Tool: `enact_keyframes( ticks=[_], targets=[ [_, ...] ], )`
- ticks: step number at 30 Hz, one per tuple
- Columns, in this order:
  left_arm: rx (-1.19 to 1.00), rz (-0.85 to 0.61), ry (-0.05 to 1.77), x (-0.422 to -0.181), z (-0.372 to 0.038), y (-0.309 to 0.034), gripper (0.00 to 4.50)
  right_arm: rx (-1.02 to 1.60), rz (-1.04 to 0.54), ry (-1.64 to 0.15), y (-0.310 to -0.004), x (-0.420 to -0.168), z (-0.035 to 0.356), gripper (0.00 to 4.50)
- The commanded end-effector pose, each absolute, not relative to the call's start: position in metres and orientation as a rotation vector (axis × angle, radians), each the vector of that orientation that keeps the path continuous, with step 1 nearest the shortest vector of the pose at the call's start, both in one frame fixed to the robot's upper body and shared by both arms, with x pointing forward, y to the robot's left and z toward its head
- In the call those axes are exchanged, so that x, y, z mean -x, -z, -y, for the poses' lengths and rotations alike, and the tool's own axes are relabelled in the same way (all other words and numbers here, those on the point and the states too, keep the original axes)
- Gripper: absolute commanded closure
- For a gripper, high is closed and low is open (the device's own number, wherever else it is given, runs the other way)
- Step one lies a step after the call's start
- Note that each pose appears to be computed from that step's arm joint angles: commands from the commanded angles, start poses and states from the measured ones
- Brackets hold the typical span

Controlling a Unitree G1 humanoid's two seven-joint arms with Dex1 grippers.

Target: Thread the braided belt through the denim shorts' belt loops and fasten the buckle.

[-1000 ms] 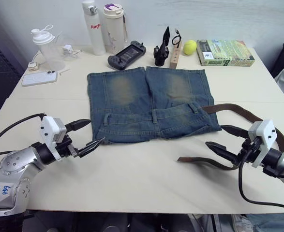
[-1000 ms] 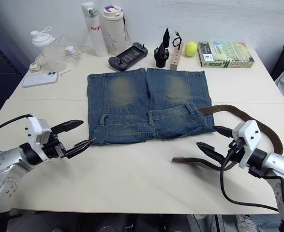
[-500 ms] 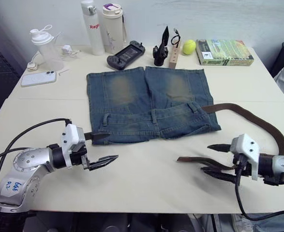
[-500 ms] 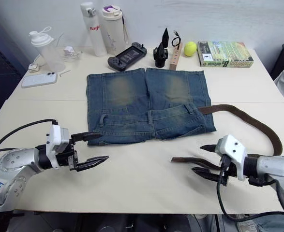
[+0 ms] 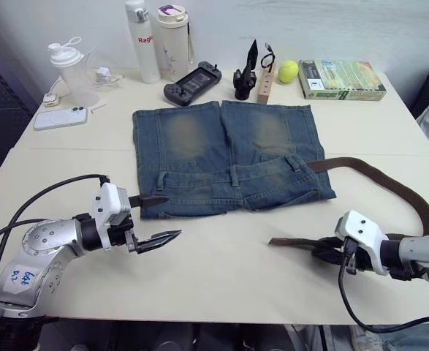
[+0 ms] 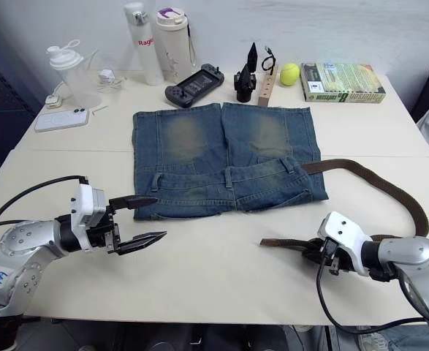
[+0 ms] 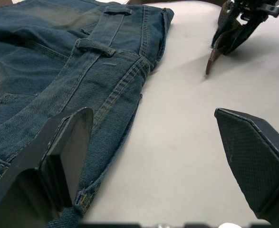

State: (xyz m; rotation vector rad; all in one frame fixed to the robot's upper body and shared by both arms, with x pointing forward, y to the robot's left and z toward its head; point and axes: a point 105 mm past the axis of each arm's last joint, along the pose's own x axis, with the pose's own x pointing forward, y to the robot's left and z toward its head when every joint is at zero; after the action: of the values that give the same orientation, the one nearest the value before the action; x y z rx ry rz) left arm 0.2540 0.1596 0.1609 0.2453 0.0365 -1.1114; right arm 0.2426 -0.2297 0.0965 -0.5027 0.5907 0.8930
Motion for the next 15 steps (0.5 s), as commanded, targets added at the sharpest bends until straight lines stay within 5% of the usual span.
enact_keyframes(
  ticks=[1,15],
  targets=[
    [-0.245,0.015,1.158,-0.247,-0.149,-0.172,0.0,0.503,-0.63,-0.893,-0.09,-0.24,0.233,4.46],
    [-0.241,-0.033,1.486,-0.259,-0.102,-0.151,0.0,0.586,-0.336,-1.149,-0.14,-0.249,0.146,4.46]
  ],
)
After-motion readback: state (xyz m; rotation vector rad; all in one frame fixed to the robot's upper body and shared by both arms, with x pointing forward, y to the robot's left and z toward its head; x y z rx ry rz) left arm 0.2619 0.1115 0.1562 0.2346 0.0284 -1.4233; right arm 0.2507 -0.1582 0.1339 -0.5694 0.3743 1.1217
